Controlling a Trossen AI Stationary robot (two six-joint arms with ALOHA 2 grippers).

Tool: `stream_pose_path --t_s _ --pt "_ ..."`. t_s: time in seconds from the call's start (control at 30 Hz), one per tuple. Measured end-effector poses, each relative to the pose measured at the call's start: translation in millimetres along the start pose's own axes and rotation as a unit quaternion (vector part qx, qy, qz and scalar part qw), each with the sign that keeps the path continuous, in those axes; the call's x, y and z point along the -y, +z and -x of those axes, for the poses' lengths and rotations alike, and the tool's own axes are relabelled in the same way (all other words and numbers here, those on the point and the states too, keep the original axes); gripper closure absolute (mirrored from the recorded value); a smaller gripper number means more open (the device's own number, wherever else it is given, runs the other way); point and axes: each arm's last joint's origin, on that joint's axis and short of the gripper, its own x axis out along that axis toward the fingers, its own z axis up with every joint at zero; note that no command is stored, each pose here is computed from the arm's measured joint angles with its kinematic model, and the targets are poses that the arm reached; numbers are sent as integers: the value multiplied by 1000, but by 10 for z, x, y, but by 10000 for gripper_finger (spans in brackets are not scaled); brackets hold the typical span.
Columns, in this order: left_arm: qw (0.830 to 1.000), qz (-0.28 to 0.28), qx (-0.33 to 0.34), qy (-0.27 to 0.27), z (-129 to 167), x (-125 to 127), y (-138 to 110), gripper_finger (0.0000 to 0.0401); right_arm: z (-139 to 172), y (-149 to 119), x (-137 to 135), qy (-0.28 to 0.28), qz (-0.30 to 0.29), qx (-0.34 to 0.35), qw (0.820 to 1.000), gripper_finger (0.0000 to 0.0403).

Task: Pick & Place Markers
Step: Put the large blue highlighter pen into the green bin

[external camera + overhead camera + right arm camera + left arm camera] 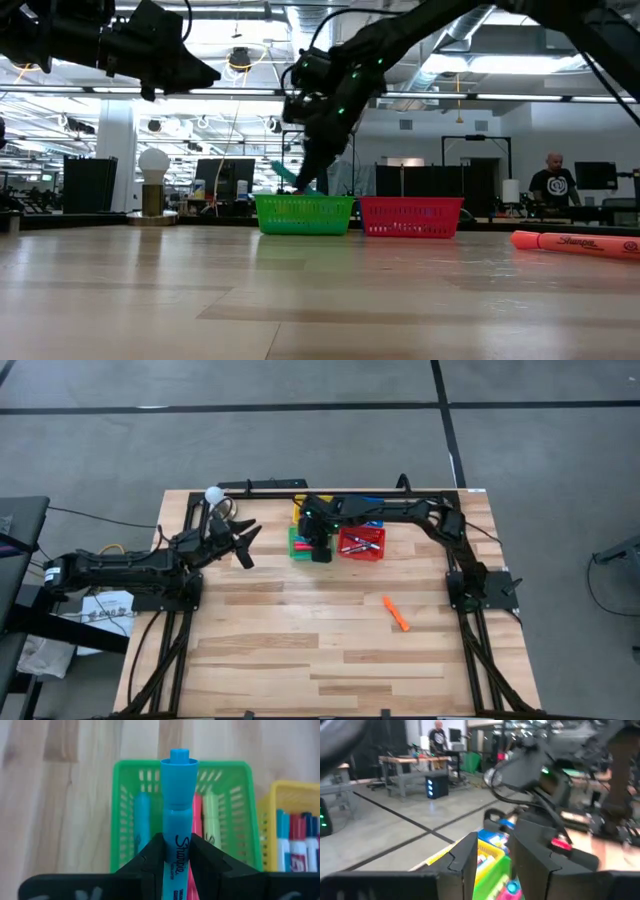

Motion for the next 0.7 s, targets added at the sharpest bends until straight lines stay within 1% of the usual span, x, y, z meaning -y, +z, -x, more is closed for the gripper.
stream_pose_path --t_s 0.07,0.13,0.17,0.23,0.3,0.7 --pt "1000 -3 -6 -7 -11 8 -20 284 -46 -37 18 3 -4 -11 1000 336" --pt "1000 -4 -11 -12 -17 12 -32 284 -85 -8 40 -1 -6 -2 1000 336" --pt "1000 -4 -12 -15 -22 16 -37 284 -103 -48 28 5 -11 -19 1000 336" --pt "1000 -5 -16 -18 -31 21 -46 284 -157 -56 43 4 -12 -18 1000 336" --pt "1000 -5 -16 -16 -37 22 -51 284 -155 -77 33 9 -14 -28 999 336" --pt "1000 -5 -15 -10 -39 14 -48 284 -152 -91 50 8 -16 -32 999 336"
